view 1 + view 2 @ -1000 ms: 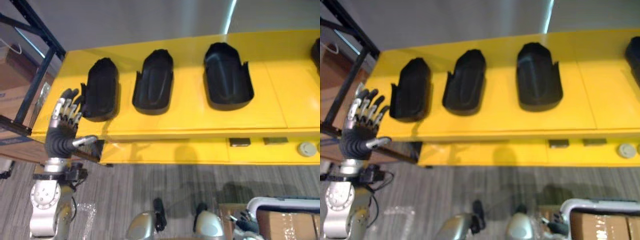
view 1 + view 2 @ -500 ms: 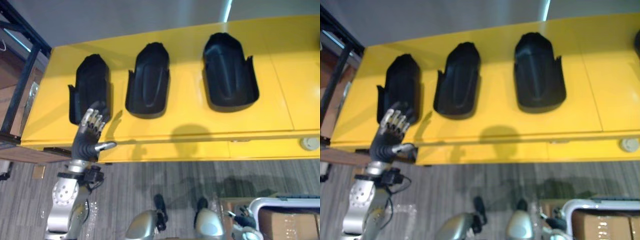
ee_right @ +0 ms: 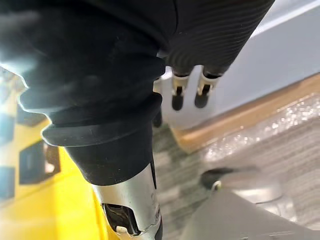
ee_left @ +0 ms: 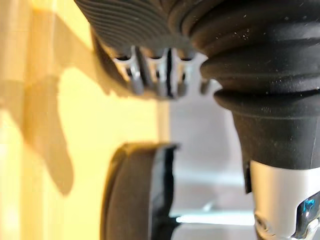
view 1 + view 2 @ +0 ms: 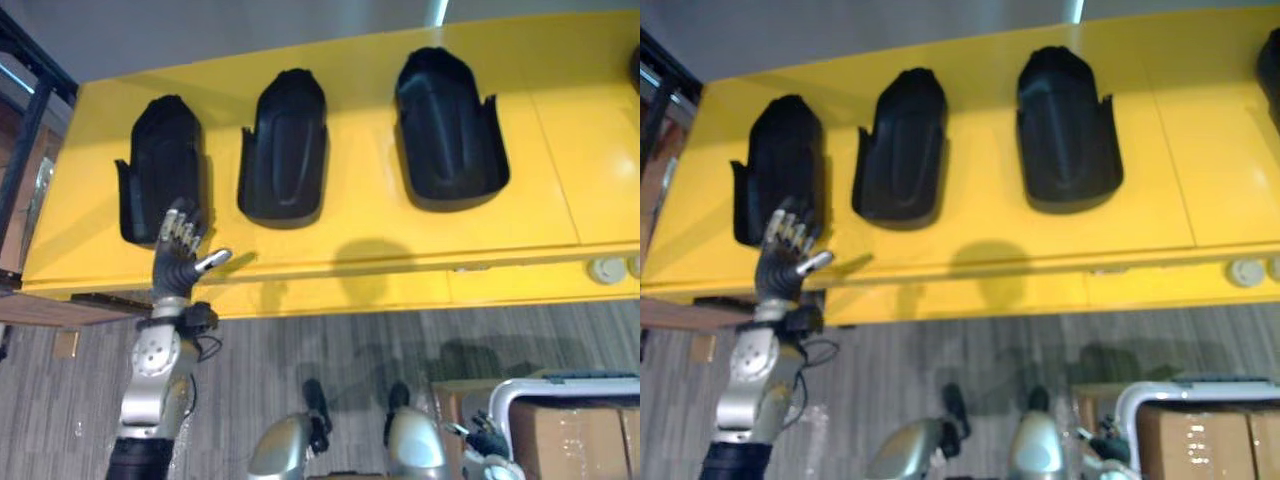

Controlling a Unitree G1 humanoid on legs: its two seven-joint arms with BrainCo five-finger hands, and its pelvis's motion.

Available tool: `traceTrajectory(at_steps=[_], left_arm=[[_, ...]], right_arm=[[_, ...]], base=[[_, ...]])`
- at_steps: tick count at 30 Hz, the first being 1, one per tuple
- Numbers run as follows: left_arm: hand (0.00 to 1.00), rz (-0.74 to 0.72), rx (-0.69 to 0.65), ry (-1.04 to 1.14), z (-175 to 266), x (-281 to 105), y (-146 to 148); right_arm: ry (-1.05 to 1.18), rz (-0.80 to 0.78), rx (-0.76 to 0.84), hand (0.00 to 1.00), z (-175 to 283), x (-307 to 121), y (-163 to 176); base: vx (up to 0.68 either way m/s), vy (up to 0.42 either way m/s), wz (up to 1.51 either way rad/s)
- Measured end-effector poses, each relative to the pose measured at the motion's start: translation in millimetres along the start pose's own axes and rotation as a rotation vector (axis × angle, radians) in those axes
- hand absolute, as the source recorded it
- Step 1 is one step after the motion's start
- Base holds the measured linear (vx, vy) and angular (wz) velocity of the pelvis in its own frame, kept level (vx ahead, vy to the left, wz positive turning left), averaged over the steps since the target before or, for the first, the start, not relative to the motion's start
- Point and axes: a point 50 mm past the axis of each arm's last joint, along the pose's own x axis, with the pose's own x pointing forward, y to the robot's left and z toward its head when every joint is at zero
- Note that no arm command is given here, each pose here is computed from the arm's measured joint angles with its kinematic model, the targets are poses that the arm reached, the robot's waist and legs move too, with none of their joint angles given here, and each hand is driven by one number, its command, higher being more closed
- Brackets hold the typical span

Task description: Walk over and take plastic housings, then place them on the shelf

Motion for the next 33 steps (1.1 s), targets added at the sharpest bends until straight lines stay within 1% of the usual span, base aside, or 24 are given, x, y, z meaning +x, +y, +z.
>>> traceTrajectory(at_steps=[6,11,24,29,31,33], left_arm=[[0.00,0.002,-0.003,0.008,-1.8,5.5,-4.2],[0.00,0.045,-0.002,0.016,-4.3,13.6,-2.3],[0.00,0.067,-0.014,-0.036,3.1,22.0,-1.9],[0.00,0.038,-0.032,-0.093,10.2,22.7,-4.7],[0.00,0.029,-0.042,-0.139,16.8,22.3,-6.5],[0.00,-0.009,-0.072,-0.239,32.9,20.3,-14.1]], right_arm=[[0.005,0.008,0.007,0.00,-1.2,-0.5,2.1],[-0.001,0.017,0.025,0.00,1.2,0.5,3.5],[-0.010,0.026,0.030,0.00,4.9,1.8,7.3],[-0.010,0.029,0.032,0.00,5.0,1.9,8.7],[-0.008,0.030,0.033,0.00,4.6,1.7,9.2],[-0.002,0.030,0.034,0.00,2.9,1.5,9.6]], base=[[0.01,0.006,-0.05],[-0.03,0.014,-0.08],[0.00,0.001,0.00],[0.00,0.000,0.00],[0.00,0.000,0.00],[0.00,0.000,0.00]])
